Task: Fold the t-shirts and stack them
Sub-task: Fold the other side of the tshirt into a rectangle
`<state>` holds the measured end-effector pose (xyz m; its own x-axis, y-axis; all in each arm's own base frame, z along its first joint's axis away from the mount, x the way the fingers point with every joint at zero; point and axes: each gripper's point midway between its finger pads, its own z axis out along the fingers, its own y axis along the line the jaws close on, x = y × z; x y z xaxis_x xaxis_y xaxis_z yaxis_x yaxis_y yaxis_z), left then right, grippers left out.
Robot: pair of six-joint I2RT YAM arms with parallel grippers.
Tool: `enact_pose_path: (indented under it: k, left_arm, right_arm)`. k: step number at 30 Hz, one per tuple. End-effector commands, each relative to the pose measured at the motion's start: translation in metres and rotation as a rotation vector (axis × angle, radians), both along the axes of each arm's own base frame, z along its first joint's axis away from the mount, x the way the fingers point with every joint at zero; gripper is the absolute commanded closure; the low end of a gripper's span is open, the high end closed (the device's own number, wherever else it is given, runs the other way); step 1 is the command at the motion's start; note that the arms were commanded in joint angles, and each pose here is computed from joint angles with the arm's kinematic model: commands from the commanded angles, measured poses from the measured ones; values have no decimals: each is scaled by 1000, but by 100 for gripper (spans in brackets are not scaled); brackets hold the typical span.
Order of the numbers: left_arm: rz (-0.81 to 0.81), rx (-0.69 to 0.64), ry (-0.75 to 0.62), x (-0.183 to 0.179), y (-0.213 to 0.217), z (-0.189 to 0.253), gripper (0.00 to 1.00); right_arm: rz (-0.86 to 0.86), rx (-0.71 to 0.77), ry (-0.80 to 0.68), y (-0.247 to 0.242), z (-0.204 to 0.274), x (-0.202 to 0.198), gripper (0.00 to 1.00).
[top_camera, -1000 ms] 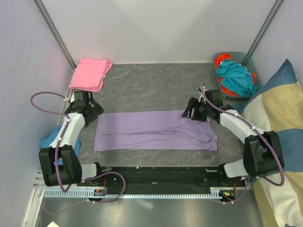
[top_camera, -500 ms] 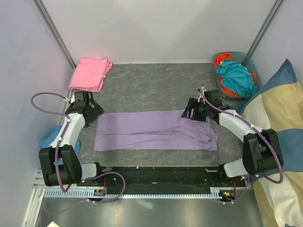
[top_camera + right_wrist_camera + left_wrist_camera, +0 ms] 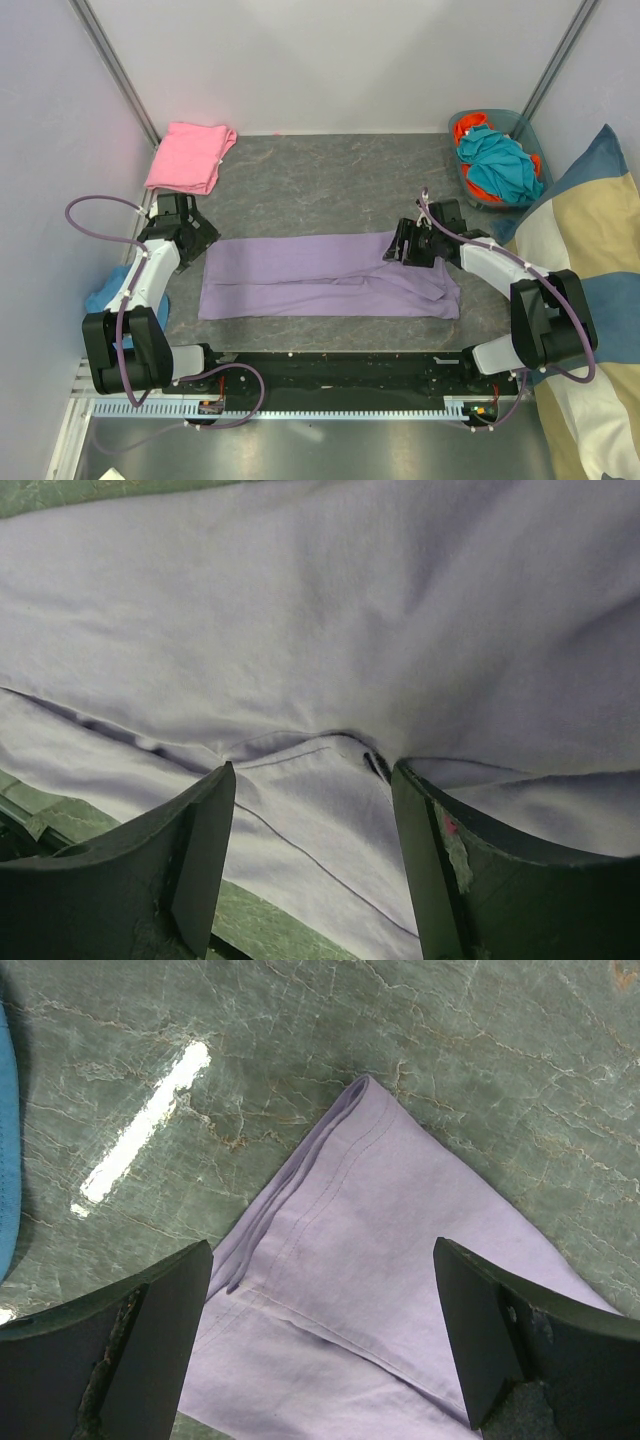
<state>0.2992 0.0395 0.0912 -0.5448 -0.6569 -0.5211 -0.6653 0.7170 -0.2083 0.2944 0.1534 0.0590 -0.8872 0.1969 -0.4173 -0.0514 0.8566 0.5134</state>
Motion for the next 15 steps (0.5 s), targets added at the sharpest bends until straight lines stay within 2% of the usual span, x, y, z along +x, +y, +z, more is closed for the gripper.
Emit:
enact_pose_path:
  k: [1, 3, 12, 15]
  left_arm:
    - [-2, -4, -26, 5, 0, 4, 0]
    - [-5, -5, -26, 5, -1, 4, 0]
    - [-3, -3, -27, 4, 0, 4, 0]
    - [-3, -3, -24, 3, 0, 3, 0]
  right_arm:
    - [18, 9, -21, 4, 0, 0, 30]
    - [17, 9, -17, 4, -1, -1, 33]
    - [20, 3, 1, 5, -11, -3, 56]
    - [18, 0, 4, 4, -13, -2, 60]
